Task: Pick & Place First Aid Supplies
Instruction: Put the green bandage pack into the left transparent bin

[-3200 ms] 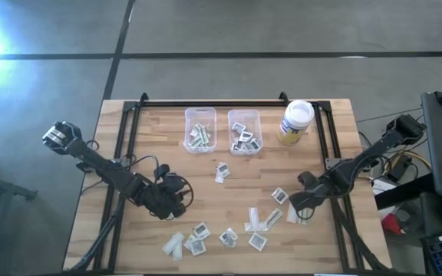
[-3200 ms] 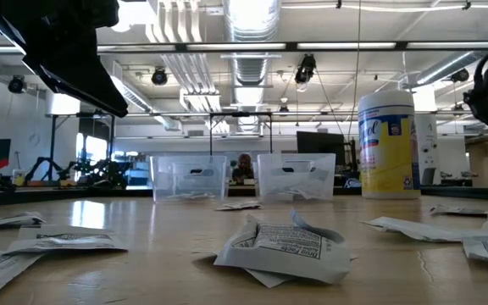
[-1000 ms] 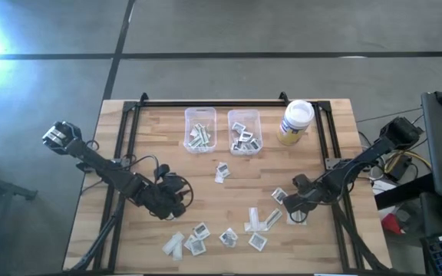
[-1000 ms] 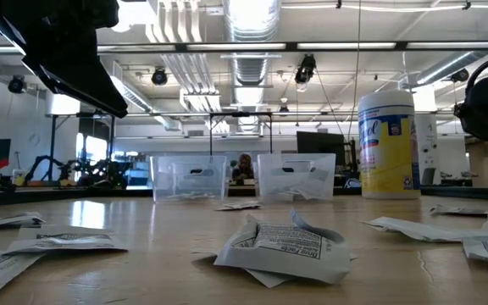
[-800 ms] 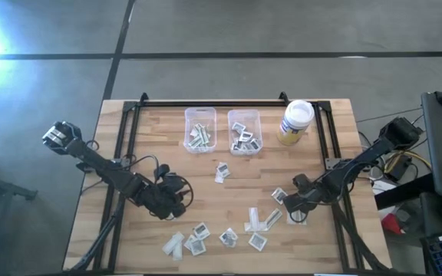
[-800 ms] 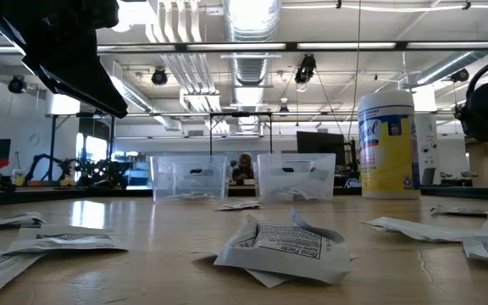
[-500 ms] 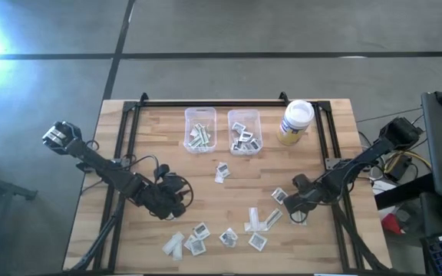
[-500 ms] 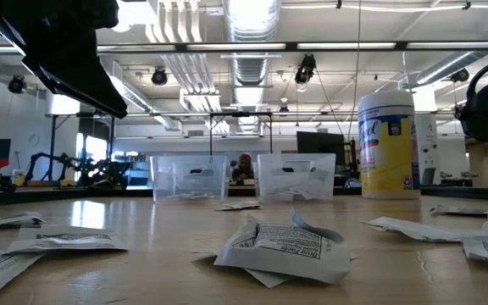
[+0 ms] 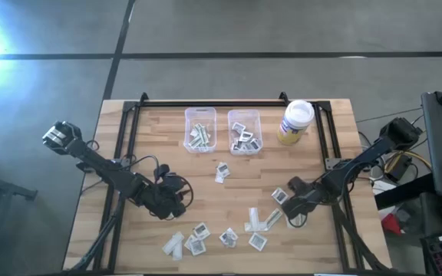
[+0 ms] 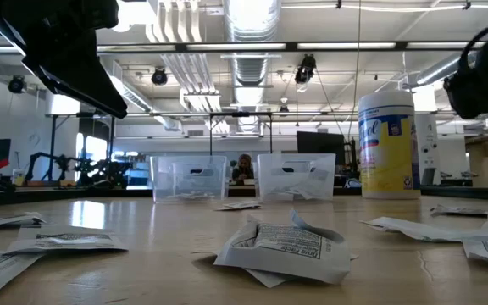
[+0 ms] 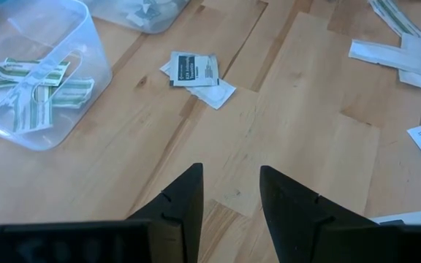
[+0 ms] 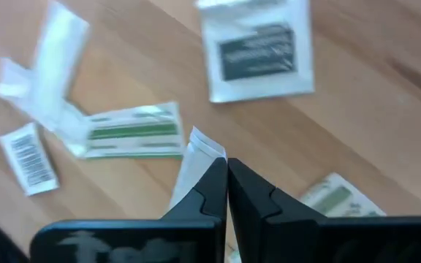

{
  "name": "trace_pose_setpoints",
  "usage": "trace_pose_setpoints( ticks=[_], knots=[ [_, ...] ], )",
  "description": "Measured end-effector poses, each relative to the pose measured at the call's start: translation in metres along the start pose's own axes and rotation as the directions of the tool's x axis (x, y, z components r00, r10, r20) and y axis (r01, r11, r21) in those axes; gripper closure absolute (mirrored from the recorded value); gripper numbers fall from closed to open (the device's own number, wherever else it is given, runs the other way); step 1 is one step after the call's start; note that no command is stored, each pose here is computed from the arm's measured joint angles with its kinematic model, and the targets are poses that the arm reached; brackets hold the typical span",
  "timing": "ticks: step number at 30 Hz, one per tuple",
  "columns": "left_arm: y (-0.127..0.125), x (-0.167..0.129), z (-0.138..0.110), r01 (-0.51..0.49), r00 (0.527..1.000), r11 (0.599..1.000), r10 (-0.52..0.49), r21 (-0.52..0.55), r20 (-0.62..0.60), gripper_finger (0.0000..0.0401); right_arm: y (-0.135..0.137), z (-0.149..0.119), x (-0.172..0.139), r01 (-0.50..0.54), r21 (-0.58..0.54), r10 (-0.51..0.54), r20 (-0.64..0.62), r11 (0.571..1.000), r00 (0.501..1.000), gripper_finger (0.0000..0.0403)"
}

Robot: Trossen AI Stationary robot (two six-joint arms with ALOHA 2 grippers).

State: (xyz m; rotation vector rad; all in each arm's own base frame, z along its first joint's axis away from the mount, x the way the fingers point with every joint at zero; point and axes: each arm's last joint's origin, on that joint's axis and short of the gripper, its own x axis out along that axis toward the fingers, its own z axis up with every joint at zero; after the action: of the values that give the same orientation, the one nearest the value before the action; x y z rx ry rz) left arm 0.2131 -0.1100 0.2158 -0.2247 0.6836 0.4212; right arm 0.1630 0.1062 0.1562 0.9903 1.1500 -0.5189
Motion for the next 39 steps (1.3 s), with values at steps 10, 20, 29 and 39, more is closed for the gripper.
trace_pose_setpoints(
  ticks=[10, 20, 29, 39],
  knots=[
    [0.001, 0.002, 0.002, 0.001, 1.000, 0.998, 0.000, -0.057, 0.009, 0.0273, 0.035, 0.006, -0.025, -0.104, -0.148, 0.126, 0.145, 0.983, 0.981, 0.0395],
    [0.003, 0.004, 0.005, -0.012, 1.000, 0.998, 0.013, -0.064, 0.010, 0.0271, 0.058, 0.011, -0.045, -0.149, -0.260, 0.219, 0.266, 0.954, 0.939, 0.0395],
    [0.006, 0.007, 0.007, -0.026, 1.000, 0.995, 0.027, -0.100, 0.013, 0.0213, 0.065, 0.018, -0.048, -0.169, -0.320, 0.281, 0.346, 0.932, 0.895, 0.0395],
    [-0.009, 0.006, 0.030, 0.126, 0.975, 0.991, -0.114, -0.052, 0.192, 0.0196, 0.086, 0.029, -0.036, -0.202, -0.416, 0.385, 0.420, 0.887, 0.822, 0.0395]
  ],
)
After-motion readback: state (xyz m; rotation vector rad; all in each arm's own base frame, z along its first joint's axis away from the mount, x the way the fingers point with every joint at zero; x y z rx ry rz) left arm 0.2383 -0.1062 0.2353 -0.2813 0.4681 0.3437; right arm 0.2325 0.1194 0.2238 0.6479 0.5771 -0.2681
